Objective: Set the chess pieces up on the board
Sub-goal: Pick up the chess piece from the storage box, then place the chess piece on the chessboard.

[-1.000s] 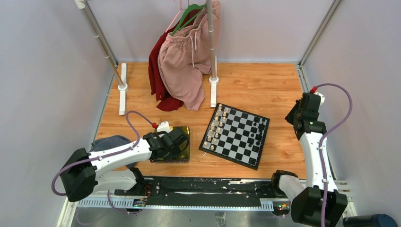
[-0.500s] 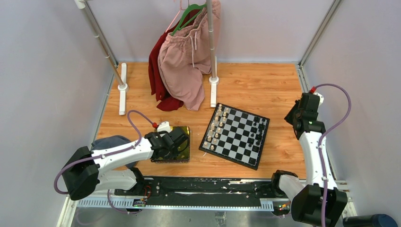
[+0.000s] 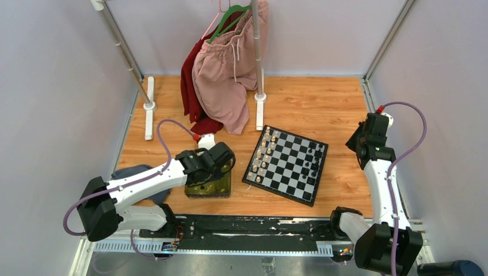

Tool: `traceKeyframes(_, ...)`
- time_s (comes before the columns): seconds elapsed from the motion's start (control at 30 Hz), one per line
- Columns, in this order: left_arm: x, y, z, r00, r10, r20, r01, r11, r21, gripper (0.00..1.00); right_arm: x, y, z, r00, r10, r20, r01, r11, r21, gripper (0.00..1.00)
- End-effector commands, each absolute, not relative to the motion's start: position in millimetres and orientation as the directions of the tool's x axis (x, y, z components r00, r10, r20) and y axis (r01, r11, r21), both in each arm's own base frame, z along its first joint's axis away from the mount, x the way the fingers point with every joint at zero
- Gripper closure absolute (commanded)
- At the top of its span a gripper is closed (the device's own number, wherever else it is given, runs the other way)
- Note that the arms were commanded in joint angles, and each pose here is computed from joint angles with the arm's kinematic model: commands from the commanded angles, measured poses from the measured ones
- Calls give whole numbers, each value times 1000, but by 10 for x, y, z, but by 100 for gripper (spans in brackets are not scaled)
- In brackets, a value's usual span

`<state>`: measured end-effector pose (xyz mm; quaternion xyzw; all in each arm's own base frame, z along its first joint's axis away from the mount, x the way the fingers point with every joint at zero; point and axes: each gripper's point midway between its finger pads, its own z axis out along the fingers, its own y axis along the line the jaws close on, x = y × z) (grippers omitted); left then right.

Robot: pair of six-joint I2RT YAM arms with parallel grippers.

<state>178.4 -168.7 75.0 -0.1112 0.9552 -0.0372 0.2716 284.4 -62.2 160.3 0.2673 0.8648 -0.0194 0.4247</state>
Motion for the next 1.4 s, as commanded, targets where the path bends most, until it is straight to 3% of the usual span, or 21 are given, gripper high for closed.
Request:
traceKeyframes(0.0,2032,-1689,1183,-777,-121,-618,-88,993,-83,100,2877,-561,1595,-499,450,-741,466,860,208,77)
traceKeyframes(0.3,2330,-2493,1795,-669,207,-713,289,957,7,100,2892,-642,1741,-445,464,-766,507,835,212,77)
traceKeyframes(0.67,2126,-4009,1767,-394,603,-694,734,661,158,100,2769,-932,1838,-317,525,-790,641,732,230,77)
traceKeyframes(0.97,1729,-4708,1522,-219,716,-663,895,418,156,100,2603,-1198,1767,-233,602,-764,739,620,263,77)
traceKeyframes(1.37,1390,-5114,1315,-88,748,-658,966,225,127,100,2583,-1316,1819,-199,608,-768,769,583,263,77)
